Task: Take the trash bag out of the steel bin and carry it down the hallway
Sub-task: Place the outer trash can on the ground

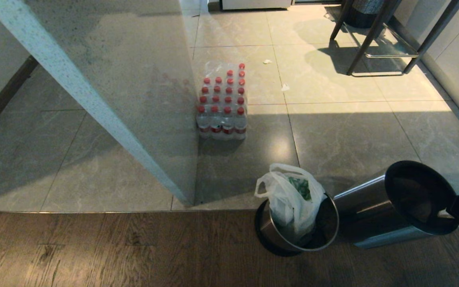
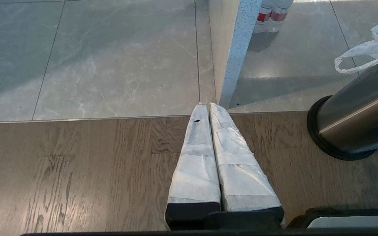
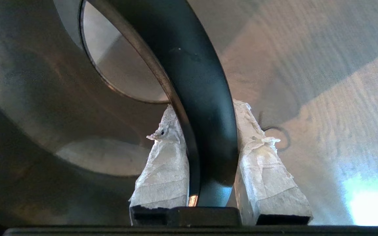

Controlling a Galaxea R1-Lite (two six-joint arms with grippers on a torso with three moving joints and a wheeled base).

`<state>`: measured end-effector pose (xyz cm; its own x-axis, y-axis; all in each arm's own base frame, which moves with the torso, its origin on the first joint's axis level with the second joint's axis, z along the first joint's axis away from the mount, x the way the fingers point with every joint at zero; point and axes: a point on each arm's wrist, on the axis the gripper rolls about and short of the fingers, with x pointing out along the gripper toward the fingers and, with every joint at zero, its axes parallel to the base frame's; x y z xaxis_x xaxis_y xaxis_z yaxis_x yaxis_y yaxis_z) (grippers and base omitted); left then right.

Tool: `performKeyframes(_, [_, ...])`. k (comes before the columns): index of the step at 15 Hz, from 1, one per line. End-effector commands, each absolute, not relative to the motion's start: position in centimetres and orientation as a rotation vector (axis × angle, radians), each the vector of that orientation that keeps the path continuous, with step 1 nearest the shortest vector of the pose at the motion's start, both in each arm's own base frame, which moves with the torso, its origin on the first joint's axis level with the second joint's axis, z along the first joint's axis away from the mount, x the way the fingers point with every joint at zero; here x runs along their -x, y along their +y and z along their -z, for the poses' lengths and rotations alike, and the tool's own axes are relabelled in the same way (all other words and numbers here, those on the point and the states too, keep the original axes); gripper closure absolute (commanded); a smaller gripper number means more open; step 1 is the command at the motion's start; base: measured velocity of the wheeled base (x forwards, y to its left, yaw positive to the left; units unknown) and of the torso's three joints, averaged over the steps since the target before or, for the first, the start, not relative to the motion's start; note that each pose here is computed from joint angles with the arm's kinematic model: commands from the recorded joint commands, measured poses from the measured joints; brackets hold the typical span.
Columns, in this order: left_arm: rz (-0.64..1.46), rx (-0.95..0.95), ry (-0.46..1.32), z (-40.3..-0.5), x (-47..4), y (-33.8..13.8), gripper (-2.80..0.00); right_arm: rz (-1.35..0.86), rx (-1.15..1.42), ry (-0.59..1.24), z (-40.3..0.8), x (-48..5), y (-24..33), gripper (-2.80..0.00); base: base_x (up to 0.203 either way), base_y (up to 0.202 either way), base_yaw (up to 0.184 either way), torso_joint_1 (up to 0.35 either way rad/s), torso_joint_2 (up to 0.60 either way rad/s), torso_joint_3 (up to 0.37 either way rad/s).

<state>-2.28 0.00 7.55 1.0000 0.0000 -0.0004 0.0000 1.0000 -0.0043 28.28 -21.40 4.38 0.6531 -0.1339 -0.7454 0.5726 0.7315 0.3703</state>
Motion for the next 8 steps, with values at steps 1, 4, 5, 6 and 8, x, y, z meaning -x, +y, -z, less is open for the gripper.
performKeyframes(1, [0.0, 0.005, 0.002, -7.6, 2.3, 0.0, 0.0, 0.429, -0.655, 0.828, -1.0, -28.6, -21.0, 0.0, 0.0, 0.0, 0.0, 0.0, 0.0, 0.0])
performKeyframes(4, [0.0, 0.005, 0.002, -7.6, 2.3, 0.0, 0.0, 0.445, -0.615, 0.808, 0.6, -29.1, -21.0, -2.8, 0.0, 0.0, 0.0, 0.0, 0.0, 0.0])
performKeyframes(5, [0.0, 0.005, 0.002, -7.6, 2.3, 0.0, 0.0, 0.447, -0.612, 0.798, 0.5, -29.2, -21.0, -2.8, 0.0, 0.0, 0.0, 0.0, 0.0, 0.0])
performKeyframes(6, [0.0, 0.005, 0.002, -7.6, 2.3, 0.0, 0.0, 0.447, -0.612, 0.796, 0.5, -29.2, -21.0, -2.8, 0.0, 0.0, 0.0, 0.0, 0.0, 0.0])
performKeyframes(8, [0.0, 0.005, 0.0, -7.6, 2.3, 0.0, 0.0, 0.444, -0.598, 0.756, -1.1, -28.8, -20.7, -2.8, 0.0, 0.0, 0.0, 0.0, 0.0, 0.0])
